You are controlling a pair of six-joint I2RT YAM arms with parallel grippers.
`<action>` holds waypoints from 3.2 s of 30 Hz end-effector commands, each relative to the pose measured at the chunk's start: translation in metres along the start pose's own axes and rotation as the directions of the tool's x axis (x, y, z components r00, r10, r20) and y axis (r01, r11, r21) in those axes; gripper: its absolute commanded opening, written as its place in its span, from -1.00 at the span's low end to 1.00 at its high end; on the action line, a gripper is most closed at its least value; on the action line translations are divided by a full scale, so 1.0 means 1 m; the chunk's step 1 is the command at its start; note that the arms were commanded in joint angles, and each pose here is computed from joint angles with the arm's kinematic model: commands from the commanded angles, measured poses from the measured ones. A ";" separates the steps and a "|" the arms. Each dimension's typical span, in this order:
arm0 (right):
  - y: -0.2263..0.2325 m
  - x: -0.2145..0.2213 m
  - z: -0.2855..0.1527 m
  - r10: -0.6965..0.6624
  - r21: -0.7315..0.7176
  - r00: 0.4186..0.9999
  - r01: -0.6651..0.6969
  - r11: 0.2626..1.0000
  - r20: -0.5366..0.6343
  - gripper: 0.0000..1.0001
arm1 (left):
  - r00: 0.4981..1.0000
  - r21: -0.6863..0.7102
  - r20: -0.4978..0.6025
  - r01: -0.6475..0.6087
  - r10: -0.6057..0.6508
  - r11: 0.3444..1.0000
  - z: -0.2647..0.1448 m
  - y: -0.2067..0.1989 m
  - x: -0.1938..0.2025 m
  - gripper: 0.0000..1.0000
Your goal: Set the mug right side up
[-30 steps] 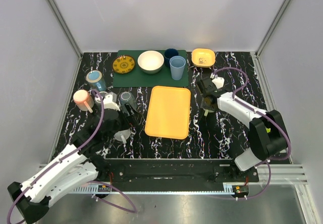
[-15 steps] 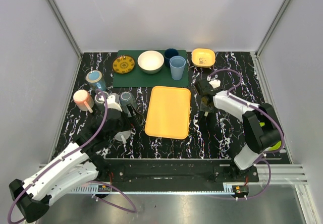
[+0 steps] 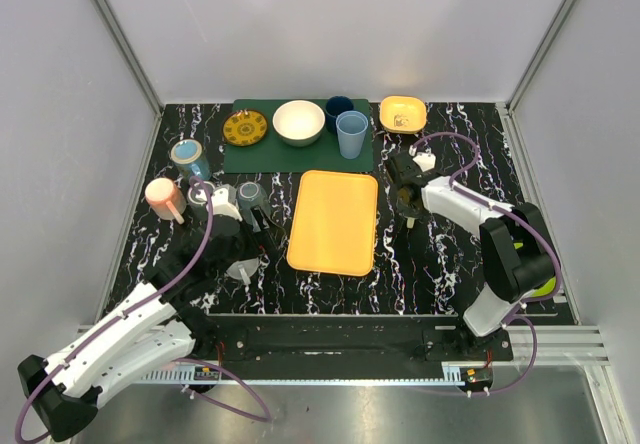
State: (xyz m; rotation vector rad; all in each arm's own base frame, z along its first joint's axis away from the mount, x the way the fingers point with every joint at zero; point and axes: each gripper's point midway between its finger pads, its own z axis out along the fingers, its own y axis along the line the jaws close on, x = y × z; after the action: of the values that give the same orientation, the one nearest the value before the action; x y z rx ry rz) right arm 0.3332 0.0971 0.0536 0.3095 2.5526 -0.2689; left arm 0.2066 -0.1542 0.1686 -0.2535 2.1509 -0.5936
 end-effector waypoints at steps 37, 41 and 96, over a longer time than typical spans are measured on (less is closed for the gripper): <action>0.062 -0.035 -0.352 0.358 -0.992 0.933 0.074 -0.103 0.032 -1.00 | 0.977 0.946 -0.019 0.086 -0.212 0.313 -0.073 -0.207 -0.038 0.98; 0.067 -0.036 -0.351 0.331 -0.992 0.943 0.074 -0.104 0.036 -1.00 | 0.982 0.942 -0.056 0.113 -0.183 0.315 -0.063 -0.223 -0.032 0.97; -0.012 -0.018 -0.244 0.240 -0.704 0.922 0.047 0.709 0.304 1.00 | 0.955 0.116 -0.019 -0.291 0.295 0.950 0.055 -0.116 -0.048 -1.00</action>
State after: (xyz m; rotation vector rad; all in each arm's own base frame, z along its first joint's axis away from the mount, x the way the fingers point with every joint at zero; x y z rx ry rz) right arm 0.2165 0.1847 0.2879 -0.0168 2.0032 0.9024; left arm 0.2582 -0.2840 0.2910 0.0413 1.8389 -0.9972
